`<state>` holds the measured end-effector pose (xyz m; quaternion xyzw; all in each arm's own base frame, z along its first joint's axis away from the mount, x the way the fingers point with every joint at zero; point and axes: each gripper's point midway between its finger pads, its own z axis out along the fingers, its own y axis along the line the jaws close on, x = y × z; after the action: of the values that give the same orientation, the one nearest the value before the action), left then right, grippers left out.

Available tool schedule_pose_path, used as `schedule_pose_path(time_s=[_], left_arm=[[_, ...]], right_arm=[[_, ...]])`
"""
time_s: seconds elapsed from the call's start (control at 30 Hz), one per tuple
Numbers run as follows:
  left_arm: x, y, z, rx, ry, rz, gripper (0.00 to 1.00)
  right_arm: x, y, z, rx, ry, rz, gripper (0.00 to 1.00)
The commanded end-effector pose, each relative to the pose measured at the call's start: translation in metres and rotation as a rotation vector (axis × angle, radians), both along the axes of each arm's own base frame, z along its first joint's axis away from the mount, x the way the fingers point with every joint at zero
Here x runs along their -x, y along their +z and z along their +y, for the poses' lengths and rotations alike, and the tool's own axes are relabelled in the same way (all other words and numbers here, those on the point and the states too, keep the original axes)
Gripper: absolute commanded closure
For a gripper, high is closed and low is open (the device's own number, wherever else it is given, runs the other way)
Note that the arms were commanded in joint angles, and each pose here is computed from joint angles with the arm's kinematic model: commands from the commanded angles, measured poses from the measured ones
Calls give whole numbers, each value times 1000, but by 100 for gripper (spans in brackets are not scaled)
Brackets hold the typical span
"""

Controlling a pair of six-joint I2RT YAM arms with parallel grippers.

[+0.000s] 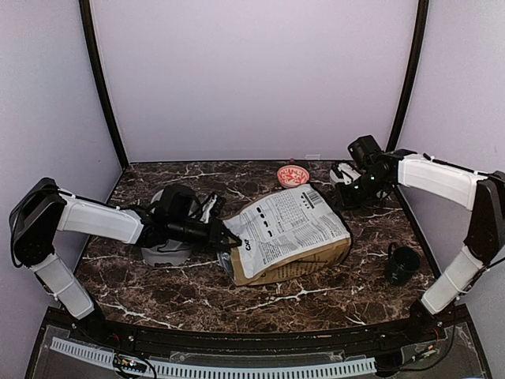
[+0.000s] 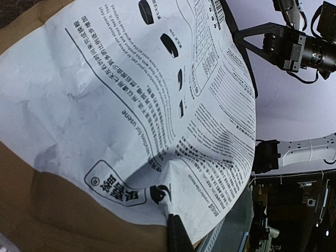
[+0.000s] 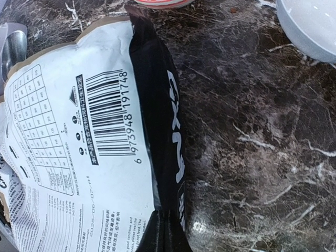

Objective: Serve the pet food
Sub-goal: Adjust the pet food bag at the center of the board.

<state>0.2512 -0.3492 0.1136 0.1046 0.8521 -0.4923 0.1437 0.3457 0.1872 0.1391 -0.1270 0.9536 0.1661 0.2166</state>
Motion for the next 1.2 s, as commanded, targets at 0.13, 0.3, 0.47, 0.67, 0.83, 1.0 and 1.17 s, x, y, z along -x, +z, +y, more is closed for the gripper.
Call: schedule_pose_path(time_s=[0.13, 0.3, 0.47, 0.67, 0.83, 1.0, 1.17], left_arm=[[3, 76, -17, 201, -118, -251, 100], [1, 68, -15, 174, -124, -283, 100], [-3, 53, -16, 162, -116, -268, 100], [-7, 38, -18, 146, -115, -243, 100], [-9, 17, -19, 106, -117, -210, 100], [-11, 2, -20, 83, -114, -185, 100], [-12, -2, -20, 70, -113, -185, 100]], right_arm=[[-10, 99, -13, -52, -84, -228, 100], [-3, 137, -6, -144, -71, -288, 100], [4, 165, -3, -200, -57, -331, 100], [13, 168, 11, -291, 1, -326, 100], [19, 179, 23, -384, 47, -344, 100], [16, 169, 24, -371, 44, -330, 100], [10, 151, 20, -332, 24, -312, 100]])
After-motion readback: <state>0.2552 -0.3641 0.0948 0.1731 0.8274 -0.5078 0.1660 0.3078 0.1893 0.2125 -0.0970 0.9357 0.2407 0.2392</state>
